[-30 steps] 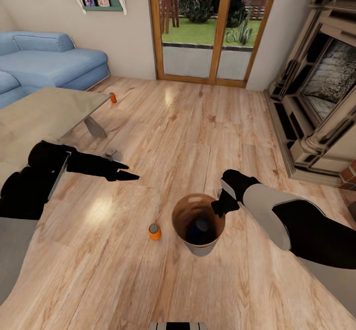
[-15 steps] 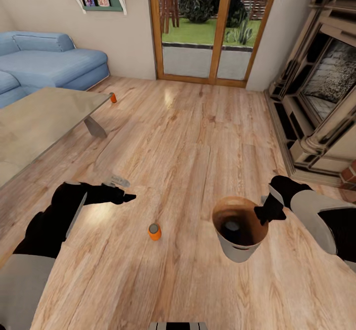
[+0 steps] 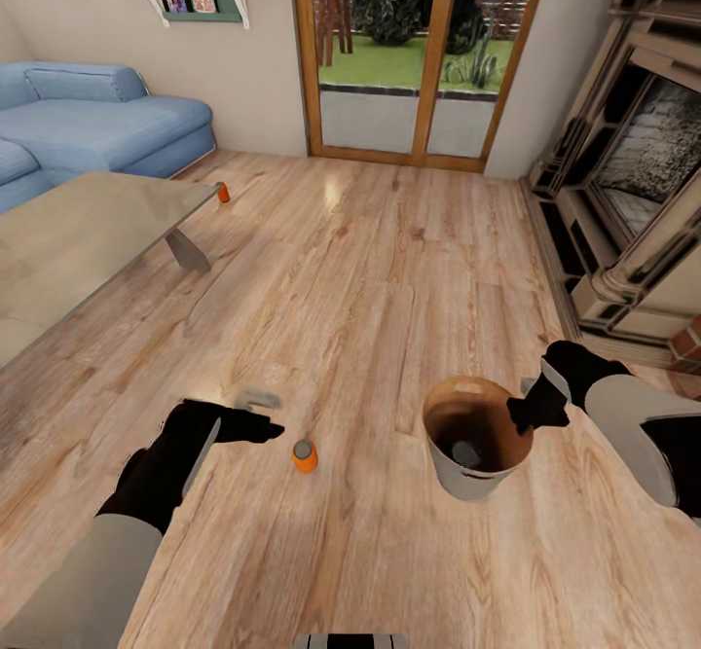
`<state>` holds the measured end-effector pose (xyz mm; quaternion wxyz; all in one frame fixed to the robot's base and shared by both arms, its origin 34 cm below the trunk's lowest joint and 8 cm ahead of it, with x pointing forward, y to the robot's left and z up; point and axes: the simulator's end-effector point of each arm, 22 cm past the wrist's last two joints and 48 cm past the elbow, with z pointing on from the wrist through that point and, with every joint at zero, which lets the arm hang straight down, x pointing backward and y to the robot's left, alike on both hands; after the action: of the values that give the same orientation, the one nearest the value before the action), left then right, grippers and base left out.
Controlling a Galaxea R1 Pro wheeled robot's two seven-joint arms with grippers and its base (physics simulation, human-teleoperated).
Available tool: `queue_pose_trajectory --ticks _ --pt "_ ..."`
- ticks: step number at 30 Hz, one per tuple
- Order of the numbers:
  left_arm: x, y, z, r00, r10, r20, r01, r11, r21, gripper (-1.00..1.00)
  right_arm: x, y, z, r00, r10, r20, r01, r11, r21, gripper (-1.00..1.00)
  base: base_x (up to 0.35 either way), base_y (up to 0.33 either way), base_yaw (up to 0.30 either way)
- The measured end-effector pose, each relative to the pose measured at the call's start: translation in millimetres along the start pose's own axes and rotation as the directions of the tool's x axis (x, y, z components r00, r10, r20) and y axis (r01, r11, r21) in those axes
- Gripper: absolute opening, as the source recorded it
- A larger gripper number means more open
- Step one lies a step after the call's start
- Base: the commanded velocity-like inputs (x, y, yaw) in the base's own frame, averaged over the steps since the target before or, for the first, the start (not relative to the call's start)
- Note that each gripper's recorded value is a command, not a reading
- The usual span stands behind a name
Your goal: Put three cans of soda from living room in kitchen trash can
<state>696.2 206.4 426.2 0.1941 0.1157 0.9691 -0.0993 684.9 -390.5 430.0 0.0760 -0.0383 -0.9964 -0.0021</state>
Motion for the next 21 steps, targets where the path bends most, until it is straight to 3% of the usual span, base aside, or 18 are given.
queue_pose_trajectory --ticks 6,12,14,18,21 --pt "7.0 -13.7 7.6 1.0 -0.012 -0.023 0.012 1.0 0.011 1.0 -4.7 -6.4 -4.1 1.0 -0.02 0.011 0.02 0.999 0.029 -1.0 0.0 0.0 0.0" --pt "14.5 -20.3 9.9 0.998 -0.022 -0.056 0.023 1.0 0.015 1.0 -4.4 -8.3 -4.7 1.0 -0.01 0.012 0.01 1.0 0.023 -1.0 0.0 0.0 0.0" --pt "14.7 -31.1 12.3 0.998 -0.021 -0.062 0.023 0.999 0.025 1.0 -2.7 -17.9 -5.8 1.0 0.008 0.012 -0.008 1.0 0.025 -1.0 0.0 0.0 0.0" --pt "14.4 -32.0 13.9 0.998 -0.02 -0.064 0.021 1.0 0.005 1.0 0.1 -31.5 -6.1 1.0 -0.01 0.002 0.01 0.997 0.07 -1.0 0.0 0.0 0.0" --pt "14.2 -31.4 14.3 0.998 -0.022 -0.064 0.021 1.0 -0.007 1.0 -0.5 -28.9 -6.3 1.0 0.004 0.007 -0.004 0.999 0.051 -1.0 0.0 0.0 0.0"
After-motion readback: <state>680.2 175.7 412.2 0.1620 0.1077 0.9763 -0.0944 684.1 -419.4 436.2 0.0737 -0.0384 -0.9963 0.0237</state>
